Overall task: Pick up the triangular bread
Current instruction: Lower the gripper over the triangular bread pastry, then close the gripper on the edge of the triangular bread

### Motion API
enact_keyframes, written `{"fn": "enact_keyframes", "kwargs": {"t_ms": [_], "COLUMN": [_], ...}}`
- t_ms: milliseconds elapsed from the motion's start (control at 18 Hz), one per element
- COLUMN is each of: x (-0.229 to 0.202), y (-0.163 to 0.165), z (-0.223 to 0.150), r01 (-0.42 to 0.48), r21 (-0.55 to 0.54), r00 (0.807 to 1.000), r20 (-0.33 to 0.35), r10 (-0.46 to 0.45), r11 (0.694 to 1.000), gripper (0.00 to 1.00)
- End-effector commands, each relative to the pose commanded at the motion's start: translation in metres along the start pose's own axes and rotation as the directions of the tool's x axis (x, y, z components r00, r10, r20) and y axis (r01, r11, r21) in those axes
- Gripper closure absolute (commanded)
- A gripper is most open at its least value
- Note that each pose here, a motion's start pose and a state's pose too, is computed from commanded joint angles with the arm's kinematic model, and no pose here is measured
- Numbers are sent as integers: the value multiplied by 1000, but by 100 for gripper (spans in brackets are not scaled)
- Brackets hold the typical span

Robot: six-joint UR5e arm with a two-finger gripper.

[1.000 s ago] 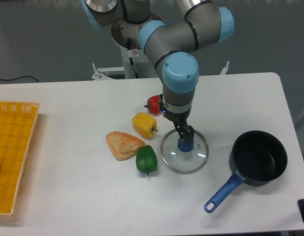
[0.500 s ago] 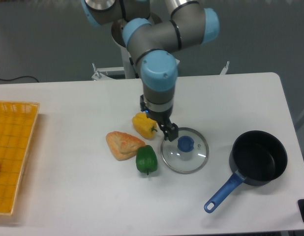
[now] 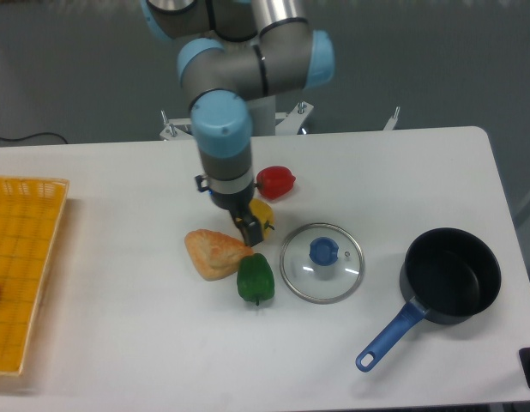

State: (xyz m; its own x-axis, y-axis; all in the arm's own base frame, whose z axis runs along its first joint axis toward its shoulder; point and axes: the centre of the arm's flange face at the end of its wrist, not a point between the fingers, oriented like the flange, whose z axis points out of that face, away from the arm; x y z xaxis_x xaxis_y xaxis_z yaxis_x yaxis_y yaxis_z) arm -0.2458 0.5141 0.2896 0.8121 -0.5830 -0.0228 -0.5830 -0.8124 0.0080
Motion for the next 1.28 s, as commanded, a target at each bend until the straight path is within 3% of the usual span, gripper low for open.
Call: {"fn": "enact_keyframes", "kwargs": {"t_ms": [222,667,1278], "x": [4,4,-7], "y": [-16,-15,-12], "z": [15,39,62], "r01": [-94,-222,-256], "r21": [-14,-21,-15], "r00": [996,974,965], "r20": [-12,-56,-54], "r10": [93,221,255], "r11": [996,975,966], "gripper": [0,0,4]}}
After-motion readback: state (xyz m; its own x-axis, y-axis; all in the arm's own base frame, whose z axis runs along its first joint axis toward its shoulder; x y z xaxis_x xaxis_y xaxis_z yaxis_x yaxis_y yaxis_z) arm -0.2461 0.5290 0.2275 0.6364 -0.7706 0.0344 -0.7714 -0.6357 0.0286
